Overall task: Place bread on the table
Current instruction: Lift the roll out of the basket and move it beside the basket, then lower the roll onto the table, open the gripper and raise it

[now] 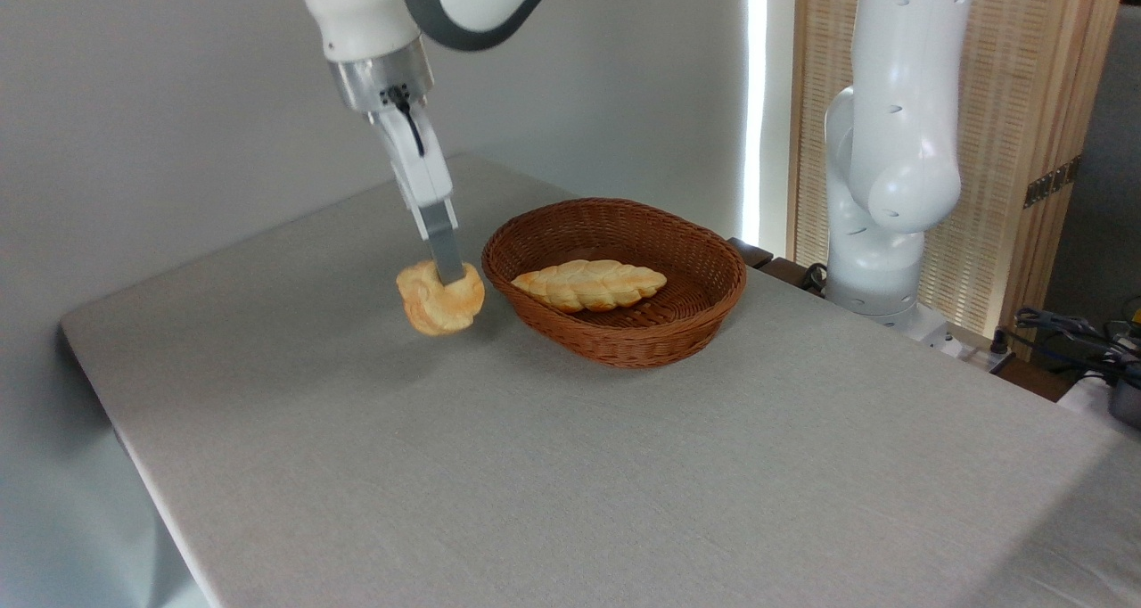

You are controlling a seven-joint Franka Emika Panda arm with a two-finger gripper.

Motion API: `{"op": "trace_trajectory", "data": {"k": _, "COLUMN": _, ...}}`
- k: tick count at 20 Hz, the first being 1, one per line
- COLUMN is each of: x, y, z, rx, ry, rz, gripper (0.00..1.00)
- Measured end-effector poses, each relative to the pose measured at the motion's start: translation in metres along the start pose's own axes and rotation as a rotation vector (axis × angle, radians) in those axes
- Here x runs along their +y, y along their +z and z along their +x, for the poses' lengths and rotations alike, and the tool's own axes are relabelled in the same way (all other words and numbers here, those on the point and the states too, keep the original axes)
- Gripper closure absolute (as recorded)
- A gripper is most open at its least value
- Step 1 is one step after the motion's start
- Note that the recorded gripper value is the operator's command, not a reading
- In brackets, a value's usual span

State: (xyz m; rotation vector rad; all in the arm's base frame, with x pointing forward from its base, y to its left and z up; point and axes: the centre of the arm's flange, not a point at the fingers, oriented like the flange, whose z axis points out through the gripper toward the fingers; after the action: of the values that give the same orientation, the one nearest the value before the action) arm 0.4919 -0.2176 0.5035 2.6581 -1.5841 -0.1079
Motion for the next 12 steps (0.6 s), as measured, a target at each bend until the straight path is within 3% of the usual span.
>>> {"op": "trace_trajectory", "data": {"k": 1, "x": -0.002, "y": 0.007, "z": 0.003, "rx": 0.002, "ry": -0.016, "rz": -0.015, "gripper": 0.25}}
{"op": "trace_trajectory", "data": {"k": 3, "x": -0.008, "y": 0.016, "z": 0.012, "rx": 0.038, "ry": -0.073, "rz": -0.027, "gripper": 0.03}}
{"op": "trace_trajectory", "data": {"k": 6, "x": -0.017, "y": 0.029, "z": 0.018, "rx": 0.049, "ry": -0.143, "rz": -0.02, "gripper": 0.0}}
{"op": "trace_trajectory", "data": {"k": 12, "x": -0.026, "y": 0.033, "z": 0.019, "rx": 0.044, "ry": -0.173, "rz": -0.017, "gripper": 0.0}}
